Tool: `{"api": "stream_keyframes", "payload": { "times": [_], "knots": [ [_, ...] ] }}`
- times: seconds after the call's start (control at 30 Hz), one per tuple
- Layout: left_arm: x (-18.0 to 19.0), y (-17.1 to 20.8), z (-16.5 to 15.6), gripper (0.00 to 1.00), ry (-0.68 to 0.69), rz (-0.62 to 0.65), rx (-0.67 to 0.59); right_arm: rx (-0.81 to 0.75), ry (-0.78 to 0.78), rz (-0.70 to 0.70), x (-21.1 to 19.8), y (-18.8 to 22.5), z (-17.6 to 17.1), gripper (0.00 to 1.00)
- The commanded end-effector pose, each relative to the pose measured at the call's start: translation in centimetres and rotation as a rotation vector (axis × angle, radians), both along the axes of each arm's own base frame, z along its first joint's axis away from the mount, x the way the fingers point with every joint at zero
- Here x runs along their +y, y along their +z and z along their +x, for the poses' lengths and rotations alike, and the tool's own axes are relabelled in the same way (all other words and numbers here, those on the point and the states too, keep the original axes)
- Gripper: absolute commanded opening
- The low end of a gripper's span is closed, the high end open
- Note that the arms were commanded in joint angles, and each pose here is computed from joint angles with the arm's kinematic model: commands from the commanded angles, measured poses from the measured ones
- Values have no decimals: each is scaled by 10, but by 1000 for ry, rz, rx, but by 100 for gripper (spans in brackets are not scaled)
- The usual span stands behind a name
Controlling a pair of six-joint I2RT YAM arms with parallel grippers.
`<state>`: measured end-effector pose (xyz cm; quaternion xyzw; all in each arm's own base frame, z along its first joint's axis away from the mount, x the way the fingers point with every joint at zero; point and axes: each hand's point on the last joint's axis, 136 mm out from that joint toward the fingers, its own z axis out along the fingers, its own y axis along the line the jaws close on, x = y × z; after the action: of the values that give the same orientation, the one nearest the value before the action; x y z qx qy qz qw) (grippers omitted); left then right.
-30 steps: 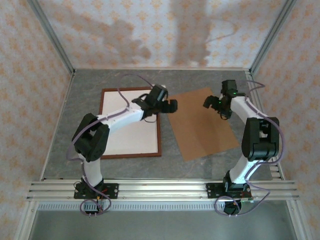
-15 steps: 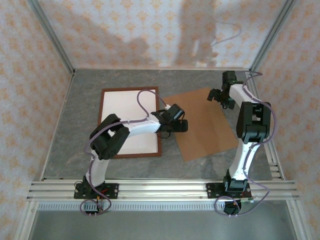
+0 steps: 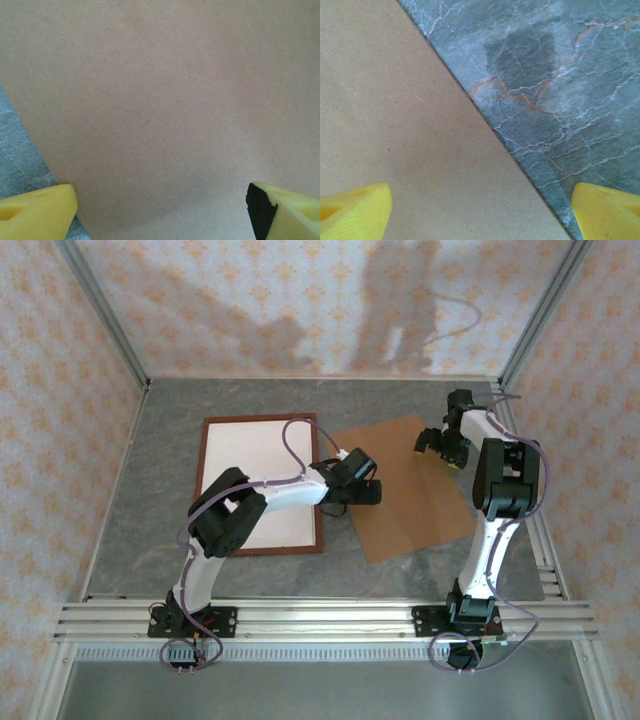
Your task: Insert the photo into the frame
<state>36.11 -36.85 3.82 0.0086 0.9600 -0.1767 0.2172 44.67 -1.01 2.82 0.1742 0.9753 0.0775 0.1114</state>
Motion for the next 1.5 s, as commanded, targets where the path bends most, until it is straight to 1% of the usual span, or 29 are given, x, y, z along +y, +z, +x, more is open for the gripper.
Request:
{"api": "stream_keyframes", "payload": {
  "times": [0.0,0.13,0.3,0.43,0.5,0.6,0.7,0.97,1.27,1.47],
  "knots": [
    [-3,-6,1,90,2,11,16,73,-6,63,9,-9,-31,91],
    [-2,-9,2,90,1,15,21,59,-21,107,17,-5,-52,88],
    [1,-8,11,90,11,3,16,10,-56,191,32,6,-73,85],
    [4,2,23,90,6,3,0,-34,-95,209,34,14,-85,84],
    [9,9,29,90,4,8,-15,-48,-108,197,32,16,-88,83],
    [18,18,36,90,11,28,-42,-49,-115,140,22,17,-87,83],
    [27,20,39,91,16,61,-55,-57,-115,124,19,19,-83,83],
    [47,4,47,92,31,196,-66,-58,-109,124,19,17,-75,83],
    [54,-14,44,93,29,256,-34,-51,-101,151,23,10,-71,83],
    [48,-23,40,95,13,260,-6,-54,-100,157,24,11,-68,83]
  ]
}}
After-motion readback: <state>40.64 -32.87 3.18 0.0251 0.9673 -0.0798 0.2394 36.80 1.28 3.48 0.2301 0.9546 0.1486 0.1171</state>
